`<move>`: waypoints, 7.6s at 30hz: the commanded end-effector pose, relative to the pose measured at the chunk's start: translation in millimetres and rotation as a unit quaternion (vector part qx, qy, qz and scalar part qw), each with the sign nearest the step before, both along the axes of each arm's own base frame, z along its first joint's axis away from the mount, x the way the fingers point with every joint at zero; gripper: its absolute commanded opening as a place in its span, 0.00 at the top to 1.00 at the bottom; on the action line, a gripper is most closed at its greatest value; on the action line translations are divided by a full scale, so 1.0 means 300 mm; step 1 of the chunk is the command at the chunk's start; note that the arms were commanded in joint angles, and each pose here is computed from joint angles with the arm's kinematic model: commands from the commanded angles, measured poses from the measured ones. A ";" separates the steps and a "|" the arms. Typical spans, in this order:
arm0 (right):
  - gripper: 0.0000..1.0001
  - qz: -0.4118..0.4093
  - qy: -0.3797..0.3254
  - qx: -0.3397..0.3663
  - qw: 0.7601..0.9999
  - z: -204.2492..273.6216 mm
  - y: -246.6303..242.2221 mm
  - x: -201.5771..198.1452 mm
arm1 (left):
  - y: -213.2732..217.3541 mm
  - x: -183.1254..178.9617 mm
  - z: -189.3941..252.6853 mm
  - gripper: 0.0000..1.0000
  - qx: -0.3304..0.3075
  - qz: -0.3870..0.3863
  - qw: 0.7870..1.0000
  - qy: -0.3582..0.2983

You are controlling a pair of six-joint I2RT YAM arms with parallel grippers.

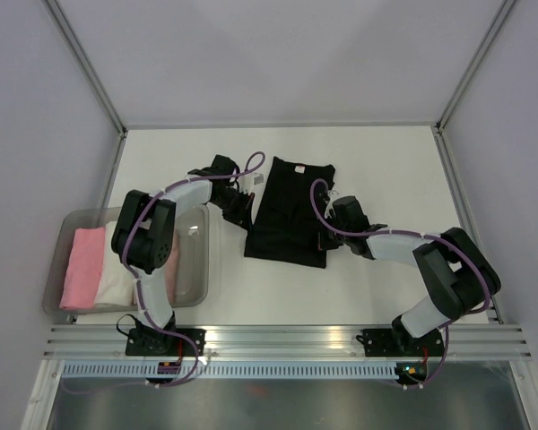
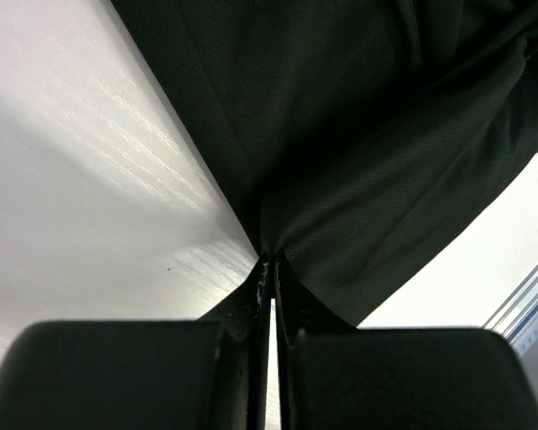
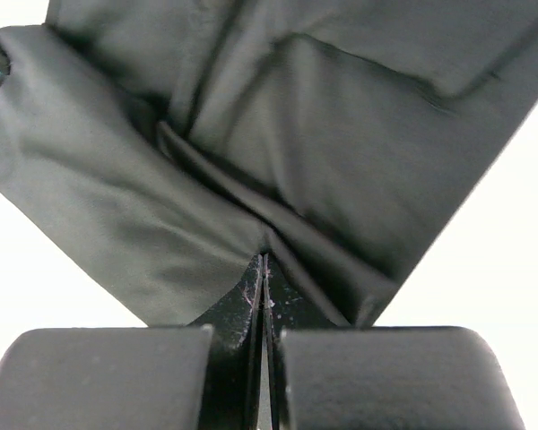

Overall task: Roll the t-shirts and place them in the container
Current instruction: Roll the tshirt

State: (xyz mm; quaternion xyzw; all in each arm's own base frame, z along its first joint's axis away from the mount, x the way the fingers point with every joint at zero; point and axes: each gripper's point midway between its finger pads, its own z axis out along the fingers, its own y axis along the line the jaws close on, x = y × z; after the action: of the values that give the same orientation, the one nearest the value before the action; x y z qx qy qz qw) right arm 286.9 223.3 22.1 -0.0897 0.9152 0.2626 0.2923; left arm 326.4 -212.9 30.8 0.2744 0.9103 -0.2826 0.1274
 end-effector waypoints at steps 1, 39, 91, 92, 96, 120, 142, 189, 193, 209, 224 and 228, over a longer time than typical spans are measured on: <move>1.00 -0.023 -0.004 0.022 0.999 0.013 -0.023 0.015 | 0.001 0.050 -0.023 0.97 0.010 0.006 1.000 -0.017; 0.98 -0.005 -0.029 0.032 0.999 0.098 -0.026 0.051 | -0.062 -0.234 0.004 0.29 0.108 -0.473 0.775 -0.406; 1.00 0.464 -0.250 -0.203 0.826 0.056 -0.038 -0.278 | -0.070 -0.299 0.071 0.98 0.021 -0.435 0.857 -0.277; 1.00 0.473 -0.236 -0.187 0.828 0.062 -0.039 -0.300 | -0.066 -0.300 0.082 0.98 0.016 -0.435 0.858 -0.274; 1.00 0.508 -0.177 -0.117 0.835 0.098 -0.048 -0.385 | -0.043 -0.382 0.105 0.98 -0.024 -0.452 0.863 -0.224; 0.97 0.346 -0.023 0.005 0.938 0.083 -0.057 -0.123 | 0.035 -0.269 0.072 0.98 -0.043 -0.323 0.944 -0.060; 0.73 0.199 -0.182 -0.007 0.963 0.400 -0.005 -0.022 | 0.013 -0.182 0.046 0.98 -0.029 -0.233 0.972 0.004; 0.99 0.141 -0.054 0.103 0.983 0.048 0.231 0.006 | -0.047 -0.226 0.226 0.29 0.065 -0.522 0.741 -0.417; 1.00 0.143 -0.051 0.109 0.982 0.048 0.234 0.002 | -0.045 -0.239 0.137 0.22 0.083 -0.544 0.691 -0.470; 1.00 0.150 -0.054 0.113 0.981 0.064 0.233 0.007 | -0.056 -0.231 0.071 0.18 0.093 -0.549 0.682 -0.473; 0.93 0.183 -0.071 0.118 0.973 0.130 0.227 -0.005 | -0.039 -0.191 -0.032 0.30 0.122 -0.549 0.719 -0.408; 0.81 0.225 -0.135 0.076 0.962 0.207 0.194 -0.001 | -0.029 -0.209 -0.062 0.54 0.120 -0.560 0.719 -0.394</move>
State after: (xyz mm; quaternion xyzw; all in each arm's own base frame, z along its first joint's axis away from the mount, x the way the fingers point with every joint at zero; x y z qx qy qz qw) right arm 274.6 279.6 41.4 -0.2357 0.8432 0.3852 0.2918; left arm 270.3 -224.9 22.7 0.8313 0.4767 -0.0451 0.2823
